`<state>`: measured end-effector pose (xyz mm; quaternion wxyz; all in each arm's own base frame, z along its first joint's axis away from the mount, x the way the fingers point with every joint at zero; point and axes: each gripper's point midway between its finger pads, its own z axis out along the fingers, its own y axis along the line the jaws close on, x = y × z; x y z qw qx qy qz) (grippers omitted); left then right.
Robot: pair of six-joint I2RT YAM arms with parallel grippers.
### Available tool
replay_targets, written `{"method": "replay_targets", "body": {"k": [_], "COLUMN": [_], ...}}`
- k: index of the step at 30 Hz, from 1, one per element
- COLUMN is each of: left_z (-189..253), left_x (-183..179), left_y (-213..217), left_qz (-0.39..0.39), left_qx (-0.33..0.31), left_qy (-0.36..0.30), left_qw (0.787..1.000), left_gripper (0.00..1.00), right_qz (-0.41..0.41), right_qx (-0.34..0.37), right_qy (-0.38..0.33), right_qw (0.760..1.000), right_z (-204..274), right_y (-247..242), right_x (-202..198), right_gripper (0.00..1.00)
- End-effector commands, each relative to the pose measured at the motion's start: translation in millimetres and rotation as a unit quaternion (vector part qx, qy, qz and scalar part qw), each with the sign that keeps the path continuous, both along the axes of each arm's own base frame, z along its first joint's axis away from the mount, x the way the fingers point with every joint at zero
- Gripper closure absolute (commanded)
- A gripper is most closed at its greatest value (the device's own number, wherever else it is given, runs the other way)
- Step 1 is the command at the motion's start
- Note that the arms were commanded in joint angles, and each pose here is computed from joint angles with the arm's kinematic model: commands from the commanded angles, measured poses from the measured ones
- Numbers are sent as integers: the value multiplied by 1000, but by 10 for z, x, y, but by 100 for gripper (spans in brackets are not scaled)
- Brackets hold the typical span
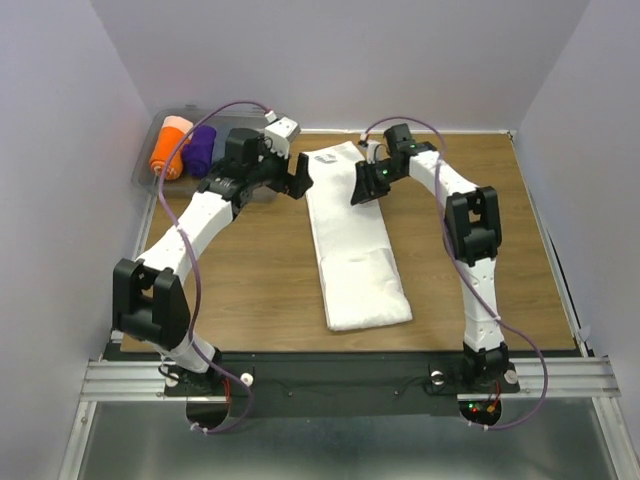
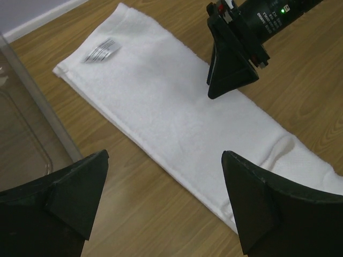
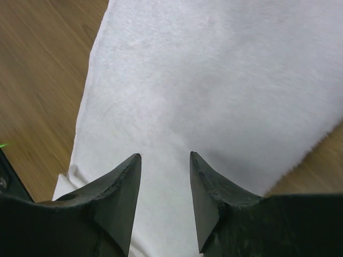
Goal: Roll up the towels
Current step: Fold the towel
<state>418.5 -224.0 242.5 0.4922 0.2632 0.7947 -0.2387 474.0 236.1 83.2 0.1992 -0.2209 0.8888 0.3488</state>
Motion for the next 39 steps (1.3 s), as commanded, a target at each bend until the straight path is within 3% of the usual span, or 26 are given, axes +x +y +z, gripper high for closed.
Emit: {"method": "replay_targets", "body": {"k": [1, 6, 13, 16, 20, 23, 26, 29, 32, 34, 39], "left_z": [321, 481, 212, 14, -213, -458, -717, -751, -549, -413, -370], "left_x": [3, -154, -491, -673, -1091, -1474, -1806, -1992, -1976, -1911, -1936], "left_y": [349, 502, 624, 555, 396, 289, 203, 110, 9, -57, -162], "left_qz": [50, 47, -32, -81, -157, -222, -278, -309, -300, -281, -294], "left_qx": [-2, 26, 125, 152, 185, 208, 238, 237, 204, 182, 158], "left_qy": [-72, -105, -111, -109, -133, -146, -159, -188, -219, -221, -205], "left_qw": [996, 993, 985, 979, 961, 941, 917, 902, 906, 916, 920], "left_gripper": [1, 1, 1, 1, 6, 5, 5, 4, 2, 1, 1], "right_qz": [-4, -47, -137, -126, -77, -55, -27, 9, 40, 47, 60], "right_qx": [13, -21, -58, -54, 37, 85, 110, 146, 184, 200, 242], "right_qy": [-8, -6, 27, 23, 2, -38, -57, -8, 54, 126, 189], "right_qw": [1000, 999, 989, 990, 996, 994, 992, 989, 981, 970, 950], "right_z": [-147, -452, -660, -618, 55, 820, 1397, 1468, 1350, 1034, 832], "right_y": [258, 190, -395, -459, -200, -100, -96, -87, -42, -59, -43], "right_x": [151, 326, 452, 404, 354, 269, -80, -708, -1224, -1660, -2027], "right_gripper": [54, 57, 59, 57, 31, 28, 34, 42, 53, 55, 58]}}
